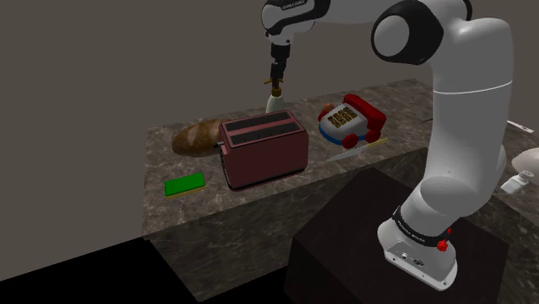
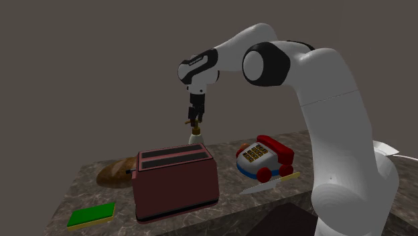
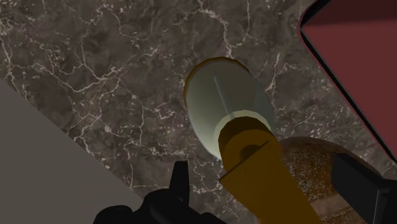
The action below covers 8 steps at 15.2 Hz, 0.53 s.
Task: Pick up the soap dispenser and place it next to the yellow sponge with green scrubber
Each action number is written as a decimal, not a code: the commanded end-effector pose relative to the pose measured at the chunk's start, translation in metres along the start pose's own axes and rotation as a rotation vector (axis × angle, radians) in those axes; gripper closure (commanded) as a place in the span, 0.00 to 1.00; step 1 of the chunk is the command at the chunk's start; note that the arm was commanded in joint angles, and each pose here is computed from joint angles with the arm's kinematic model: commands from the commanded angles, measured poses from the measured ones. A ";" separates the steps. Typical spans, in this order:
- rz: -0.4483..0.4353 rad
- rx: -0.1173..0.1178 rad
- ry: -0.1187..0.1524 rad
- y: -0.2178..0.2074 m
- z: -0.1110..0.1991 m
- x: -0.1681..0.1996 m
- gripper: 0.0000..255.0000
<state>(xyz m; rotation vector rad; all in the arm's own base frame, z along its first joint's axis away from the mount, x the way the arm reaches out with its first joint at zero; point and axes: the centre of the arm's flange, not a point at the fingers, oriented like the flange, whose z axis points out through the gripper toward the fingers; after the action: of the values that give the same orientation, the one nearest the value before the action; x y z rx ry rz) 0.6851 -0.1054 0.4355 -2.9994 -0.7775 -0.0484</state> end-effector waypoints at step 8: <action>0.000 0.000 0.000 0.001 0.013 -0.001 0.00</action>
<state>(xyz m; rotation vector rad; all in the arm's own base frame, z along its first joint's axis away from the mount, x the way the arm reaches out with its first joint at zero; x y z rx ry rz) 0.6856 -0.1062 0.4225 -2.9994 -0.7777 -0.0490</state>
